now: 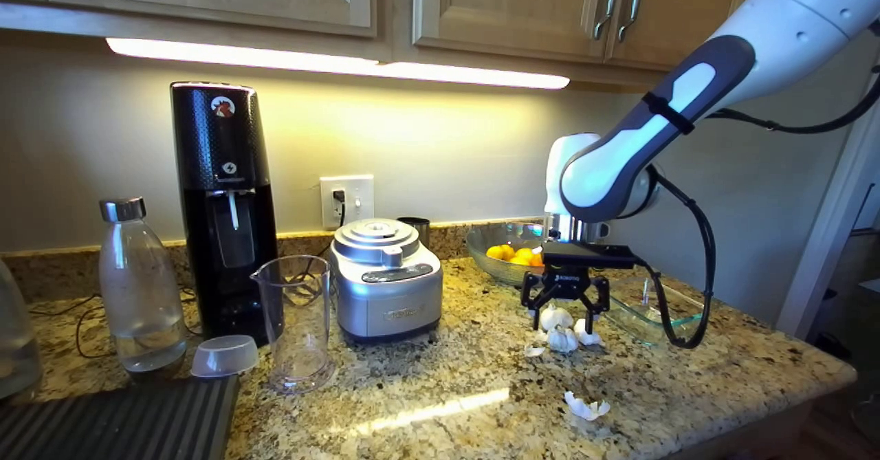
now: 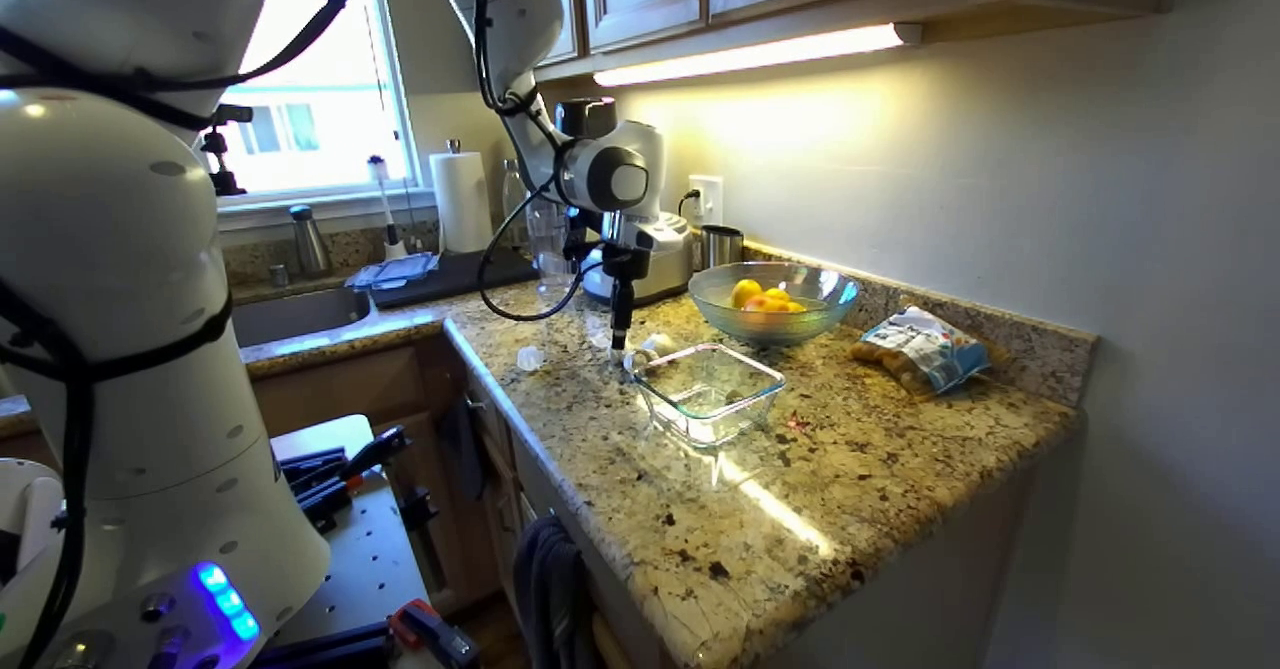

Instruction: Put all the garlic in the square bowl

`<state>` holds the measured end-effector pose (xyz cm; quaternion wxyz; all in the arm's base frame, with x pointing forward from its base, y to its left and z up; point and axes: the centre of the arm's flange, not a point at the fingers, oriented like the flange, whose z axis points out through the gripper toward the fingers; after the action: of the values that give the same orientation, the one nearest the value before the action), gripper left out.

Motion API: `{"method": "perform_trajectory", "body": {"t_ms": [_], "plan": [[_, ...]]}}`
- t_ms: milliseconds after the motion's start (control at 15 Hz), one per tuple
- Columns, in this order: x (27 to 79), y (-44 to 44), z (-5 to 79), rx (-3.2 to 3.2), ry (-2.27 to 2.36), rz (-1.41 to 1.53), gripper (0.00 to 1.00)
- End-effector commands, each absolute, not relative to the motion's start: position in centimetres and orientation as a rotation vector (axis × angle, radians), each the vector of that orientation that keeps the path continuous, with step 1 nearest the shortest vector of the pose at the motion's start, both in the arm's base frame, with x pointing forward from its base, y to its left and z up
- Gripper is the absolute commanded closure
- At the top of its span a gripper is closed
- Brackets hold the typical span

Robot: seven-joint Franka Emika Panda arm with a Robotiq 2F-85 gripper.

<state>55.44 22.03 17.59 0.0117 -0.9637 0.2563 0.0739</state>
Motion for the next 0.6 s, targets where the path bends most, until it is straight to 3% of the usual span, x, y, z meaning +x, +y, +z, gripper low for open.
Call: {"method": "perform_trajectory", "body": {"t_ms": [0,533], "plan": [[55.9,21.4,17.0,-2.993,0.889,0.239,0.00],[56.7,20.7,15.4,-2.984,0.917,0.276,0.00]]}}
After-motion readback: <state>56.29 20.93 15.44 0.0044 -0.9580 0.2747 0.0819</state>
